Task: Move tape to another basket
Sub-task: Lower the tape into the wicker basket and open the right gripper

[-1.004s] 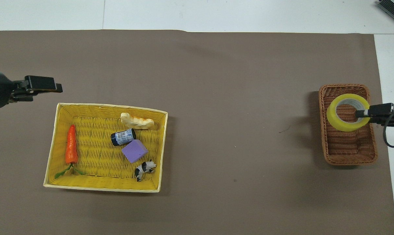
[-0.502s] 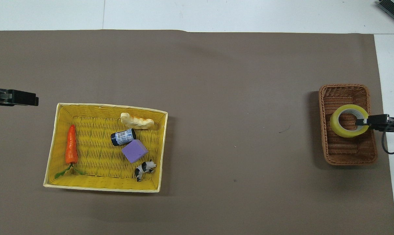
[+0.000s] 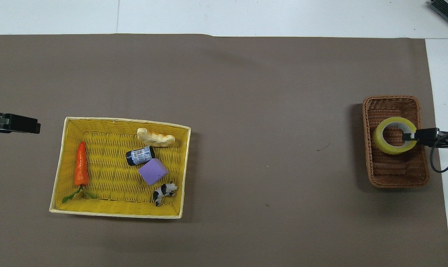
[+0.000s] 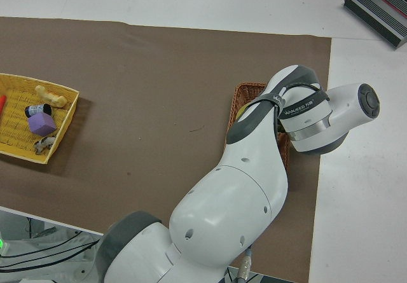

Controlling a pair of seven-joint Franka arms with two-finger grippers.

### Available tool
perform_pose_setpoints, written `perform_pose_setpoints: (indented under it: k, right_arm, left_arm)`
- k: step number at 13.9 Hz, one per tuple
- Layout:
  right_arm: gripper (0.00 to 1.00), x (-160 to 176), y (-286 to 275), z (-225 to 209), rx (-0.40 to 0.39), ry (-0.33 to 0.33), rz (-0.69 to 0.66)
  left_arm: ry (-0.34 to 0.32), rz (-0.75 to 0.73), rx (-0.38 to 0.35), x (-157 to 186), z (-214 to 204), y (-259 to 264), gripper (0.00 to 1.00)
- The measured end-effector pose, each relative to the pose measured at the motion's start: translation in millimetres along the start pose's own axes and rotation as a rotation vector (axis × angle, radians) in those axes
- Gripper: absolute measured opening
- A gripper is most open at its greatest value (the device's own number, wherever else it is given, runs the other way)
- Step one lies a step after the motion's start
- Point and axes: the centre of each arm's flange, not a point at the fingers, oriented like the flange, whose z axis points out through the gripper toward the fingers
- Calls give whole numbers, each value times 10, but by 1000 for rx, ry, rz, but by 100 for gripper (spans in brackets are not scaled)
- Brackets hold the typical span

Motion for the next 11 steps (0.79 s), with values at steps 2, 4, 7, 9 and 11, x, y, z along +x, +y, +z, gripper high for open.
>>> perform_pose_setpoints:
  k: [2,4,7,9,11]
  right_arm:
    - [46,9,-18,60,1,-9,-3]
    - [52,17,-40,87,2,-14,-7]
    - [86,44,-58,42,-2,-5,-12]
    - [100,114,-117,-78,-11,19,-29]
    - [100,225,-293,-270,-65,34,-87]
  left_arm:
    - [-12,36,4,-31,-25,76,100]
    - [-33,49,6,-62,-65,112,100]
    - [-37,45,0,-53,-175,98,100]
    - [-33,9,-1,-19,-188,94,100]
    - [-39,-11,-2,-8,-168,99,100]
